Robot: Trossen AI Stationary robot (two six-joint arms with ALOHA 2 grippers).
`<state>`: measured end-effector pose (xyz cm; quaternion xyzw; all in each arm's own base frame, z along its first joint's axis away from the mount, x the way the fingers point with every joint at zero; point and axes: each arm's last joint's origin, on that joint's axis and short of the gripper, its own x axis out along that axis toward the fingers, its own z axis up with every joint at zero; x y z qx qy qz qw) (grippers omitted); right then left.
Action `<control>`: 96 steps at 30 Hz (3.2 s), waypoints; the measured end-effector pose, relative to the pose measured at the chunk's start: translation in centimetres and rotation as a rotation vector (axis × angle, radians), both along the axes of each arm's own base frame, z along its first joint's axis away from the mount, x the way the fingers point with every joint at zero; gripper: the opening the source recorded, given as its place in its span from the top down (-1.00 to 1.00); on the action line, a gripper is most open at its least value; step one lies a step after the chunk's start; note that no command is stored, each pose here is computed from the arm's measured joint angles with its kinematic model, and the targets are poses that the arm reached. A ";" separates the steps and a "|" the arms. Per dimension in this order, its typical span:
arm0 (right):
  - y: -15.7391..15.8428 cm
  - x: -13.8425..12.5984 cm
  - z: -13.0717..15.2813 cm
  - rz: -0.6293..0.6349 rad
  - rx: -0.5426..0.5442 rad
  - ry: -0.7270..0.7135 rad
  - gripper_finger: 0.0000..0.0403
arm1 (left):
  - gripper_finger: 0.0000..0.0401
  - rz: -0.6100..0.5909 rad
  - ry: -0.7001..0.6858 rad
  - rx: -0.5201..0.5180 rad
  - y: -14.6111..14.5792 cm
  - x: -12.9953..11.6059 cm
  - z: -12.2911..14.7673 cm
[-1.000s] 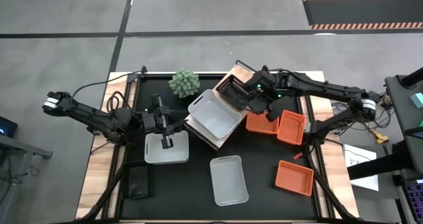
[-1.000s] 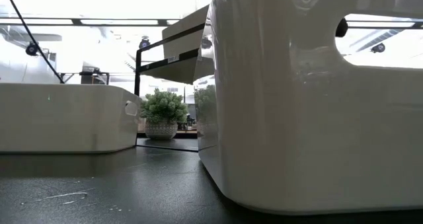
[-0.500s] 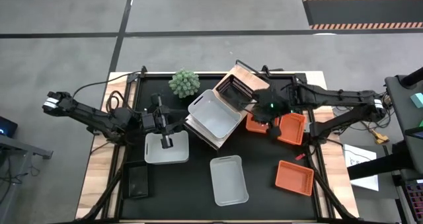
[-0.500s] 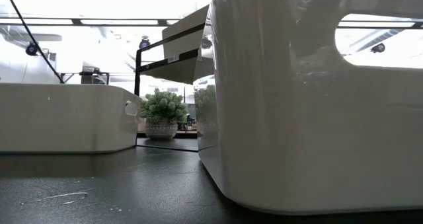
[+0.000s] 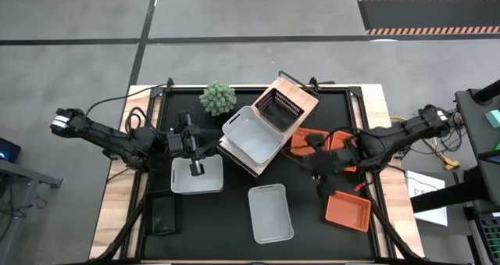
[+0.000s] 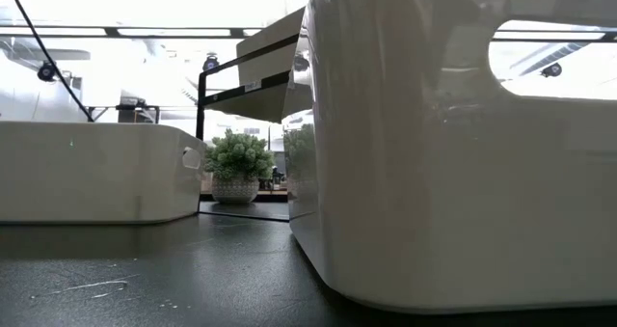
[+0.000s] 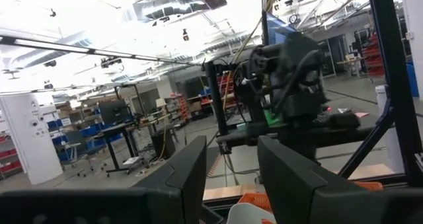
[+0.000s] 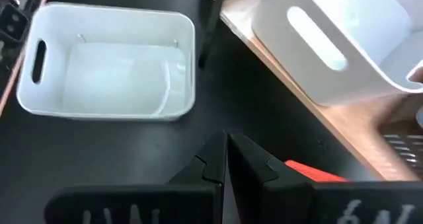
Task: Stack baskets on shelf by color
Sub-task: Stack the right gray bin on top of the other gray bin on the shelf
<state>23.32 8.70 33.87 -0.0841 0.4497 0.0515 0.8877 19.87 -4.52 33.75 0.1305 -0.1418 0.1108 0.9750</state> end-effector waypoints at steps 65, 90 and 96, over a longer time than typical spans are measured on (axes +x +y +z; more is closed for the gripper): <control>16.6 8.1 -15.4 0.010 0.210 0.153 0.20 | 0.40 -0.183 -0.033 -0.126 -0.6 0.2 -0.3; 16.6 5.6 -9.6 0.428 0.112 0.026 0.96 | 0.40 -0.186 -0.034 -0.126 -0.6 0.2 -0.3; 16.2 3.6 -5.7 0.578 0.077 -0.101 0.96 | 0.40 -0.186 -0.034 -0.125 -0.6 0.2 -0.3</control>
